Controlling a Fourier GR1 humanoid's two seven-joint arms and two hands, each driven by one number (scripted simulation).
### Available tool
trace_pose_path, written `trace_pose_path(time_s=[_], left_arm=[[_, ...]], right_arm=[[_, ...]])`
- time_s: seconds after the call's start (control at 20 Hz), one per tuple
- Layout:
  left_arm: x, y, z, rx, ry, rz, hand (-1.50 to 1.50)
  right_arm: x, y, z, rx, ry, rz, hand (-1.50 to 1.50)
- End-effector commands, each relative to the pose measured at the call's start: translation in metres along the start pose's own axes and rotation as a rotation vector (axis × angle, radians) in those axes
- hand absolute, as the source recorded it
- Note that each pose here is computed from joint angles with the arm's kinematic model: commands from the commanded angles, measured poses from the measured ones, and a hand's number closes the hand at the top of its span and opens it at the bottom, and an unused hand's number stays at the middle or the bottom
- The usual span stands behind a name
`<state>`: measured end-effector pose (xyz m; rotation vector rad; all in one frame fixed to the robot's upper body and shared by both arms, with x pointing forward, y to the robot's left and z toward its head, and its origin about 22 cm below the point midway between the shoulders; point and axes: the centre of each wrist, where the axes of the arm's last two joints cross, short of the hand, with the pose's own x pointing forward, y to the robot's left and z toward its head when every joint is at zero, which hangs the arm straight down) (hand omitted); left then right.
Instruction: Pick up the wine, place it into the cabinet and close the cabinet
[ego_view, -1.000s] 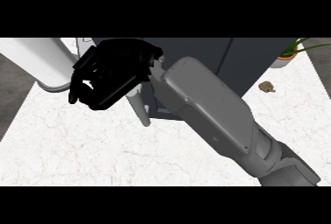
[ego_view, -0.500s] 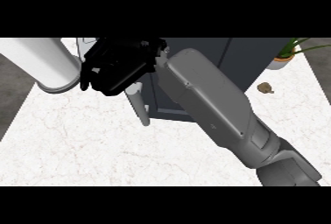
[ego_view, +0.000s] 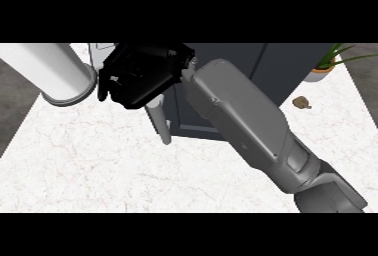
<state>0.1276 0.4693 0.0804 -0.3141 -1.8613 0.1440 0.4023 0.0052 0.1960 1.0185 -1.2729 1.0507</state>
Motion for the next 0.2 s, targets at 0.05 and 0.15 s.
trace_pose_path(time_s=[0.05,0.15], left_arm=[[0.0032,-0.0056,-0.0085,-0.049,-0.014,-0.002,-1.5],[-0.0015,-0.0056,-0.0059,-0.045,0.001,0.012,-1.5]], right_arm=[[0.0082,-0.0576,0.0675,-0.373,-0.051,-0.012,1.5],[0.0028,-0.0547,0.0651,-0.373,-0.069,-0.012,1.5]])
